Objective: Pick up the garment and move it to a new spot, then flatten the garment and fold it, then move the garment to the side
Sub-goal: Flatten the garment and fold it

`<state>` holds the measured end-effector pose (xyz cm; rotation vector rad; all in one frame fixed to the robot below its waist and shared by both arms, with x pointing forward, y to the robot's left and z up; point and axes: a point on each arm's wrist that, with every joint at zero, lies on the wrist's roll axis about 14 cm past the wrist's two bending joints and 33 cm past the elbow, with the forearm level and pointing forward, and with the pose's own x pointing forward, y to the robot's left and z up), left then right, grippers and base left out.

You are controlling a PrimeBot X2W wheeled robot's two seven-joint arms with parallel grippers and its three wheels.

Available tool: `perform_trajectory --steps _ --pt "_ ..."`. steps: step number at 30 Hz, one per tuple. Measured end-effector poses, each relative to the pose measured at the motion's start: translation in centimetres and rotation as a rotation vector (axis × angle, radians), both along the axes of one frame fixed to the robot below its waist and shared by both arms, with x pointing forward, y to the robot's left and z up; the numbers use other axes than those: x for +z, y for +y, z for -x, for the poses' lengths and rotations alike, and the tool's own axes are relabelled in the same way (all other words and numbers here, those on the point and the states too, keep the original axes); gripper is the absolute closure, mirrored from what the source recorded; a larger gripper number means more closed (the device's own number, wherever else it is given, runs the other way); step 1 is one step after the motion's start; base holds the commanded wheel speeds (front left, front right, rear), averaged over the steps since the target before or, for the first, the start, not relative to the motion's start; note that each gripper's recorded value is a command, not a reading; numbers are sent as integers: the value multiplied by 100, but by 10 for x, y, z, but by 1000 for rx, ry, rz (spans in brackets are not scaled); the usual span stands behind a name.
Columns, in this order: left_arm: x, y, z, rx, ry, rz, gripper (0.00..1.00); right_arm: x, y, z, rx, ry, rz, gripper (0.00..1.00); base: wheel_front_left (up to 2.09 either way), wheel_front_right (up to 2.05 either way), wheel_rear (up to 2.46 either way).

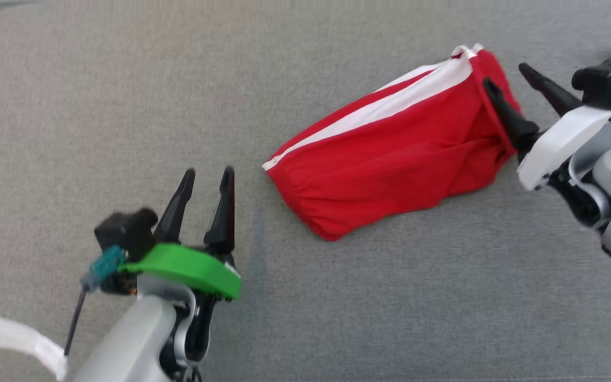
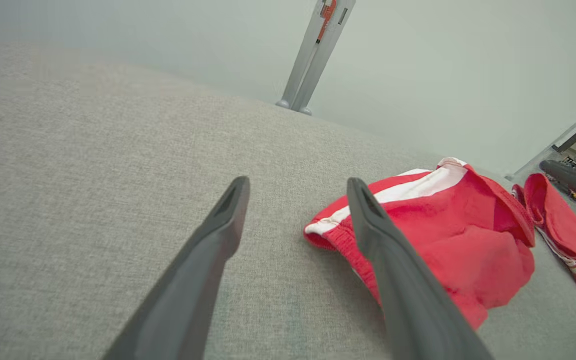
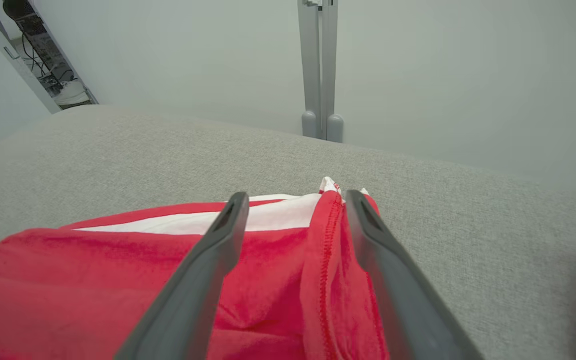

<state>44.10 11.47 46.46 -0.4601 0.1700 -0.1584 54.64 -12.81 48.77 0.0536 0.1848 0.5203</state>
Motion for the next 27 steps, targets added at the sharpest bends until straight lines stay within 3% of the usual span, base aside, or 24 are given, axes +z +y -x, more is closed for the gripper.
perform_trajectory --steps 4,17,27 --pt "9 -1 21 27 -54 -64 0 27 -11 17 -50 -84 -27 0 0 0 0" --pt "27 -5 94 80 -162 -195 0 22 -38 120 -220 -131 -102 0 0 0 0" --pt "33 -2 105 93 -193 -215 0 18 -46 123 -268 -156 -62 0 0 0 0"
